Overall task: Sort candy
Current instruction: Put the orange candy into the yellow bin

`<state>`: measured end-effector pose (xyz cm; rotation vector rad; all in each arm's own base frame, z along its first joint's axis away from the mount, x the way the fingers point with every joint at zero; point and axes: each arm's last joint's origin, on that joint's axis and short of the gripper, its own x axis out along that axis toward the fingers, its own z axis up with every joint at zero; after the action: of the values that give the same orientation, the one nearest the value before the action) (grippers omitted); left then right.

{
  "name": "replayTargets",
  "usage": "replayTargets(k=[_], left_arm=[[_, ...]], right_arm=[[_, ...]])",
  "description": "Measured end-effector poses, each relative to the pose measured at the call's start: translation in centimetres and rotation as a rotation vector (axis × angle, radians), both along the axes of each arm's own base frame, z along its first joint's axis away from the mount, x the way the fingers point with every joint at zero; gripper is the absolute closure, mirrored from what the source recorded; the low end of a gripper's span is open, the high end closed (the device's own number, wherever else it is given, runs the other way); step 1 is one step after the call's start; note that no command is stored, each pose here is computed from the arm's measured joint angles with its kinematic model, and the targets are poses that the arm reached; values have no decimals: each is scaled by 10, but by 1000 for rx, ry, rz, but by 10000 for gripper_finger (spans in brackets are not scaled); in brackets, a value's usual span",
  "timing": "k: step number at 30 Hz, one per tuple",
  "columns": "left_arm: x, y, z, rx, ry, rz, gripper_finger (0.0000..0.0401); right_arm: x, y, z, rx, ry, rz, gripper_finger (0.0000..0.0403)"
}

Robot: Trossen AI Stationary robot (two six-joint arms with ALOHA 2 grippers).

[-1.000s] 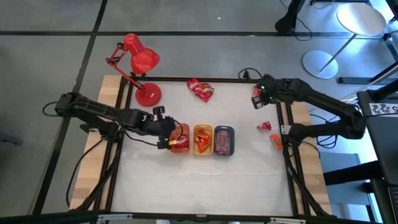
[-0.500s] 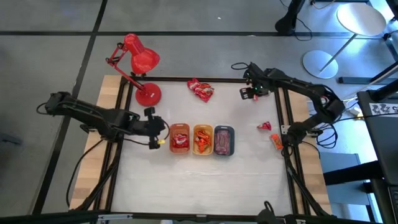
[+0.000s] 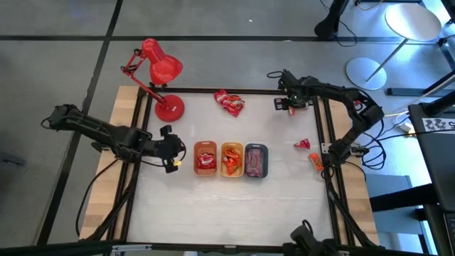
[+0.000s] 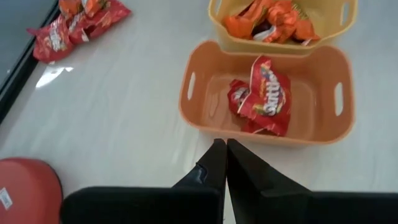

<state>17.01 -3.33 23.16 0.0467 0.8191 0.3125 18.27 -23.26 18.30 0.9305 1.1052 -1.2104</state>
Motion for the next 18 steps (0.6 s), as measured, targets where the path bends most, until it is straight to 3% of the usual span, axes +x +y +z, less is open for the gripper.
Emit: replayTargets(k=[5, 11, 18], left_arm=[[-1, 0, -5, -16, 8, 23, 400], [-1, 0, -5, -18, 6, 25, 398], [-1, 0, -5, -18, 5, 25, 396]], right_arm=[[-4, -7, -16, 46, 49, -48, 225], [-3, -9, -23, 17, 110, -51, 262], [-5, -11, -23, 11, 125, -30, 338]])
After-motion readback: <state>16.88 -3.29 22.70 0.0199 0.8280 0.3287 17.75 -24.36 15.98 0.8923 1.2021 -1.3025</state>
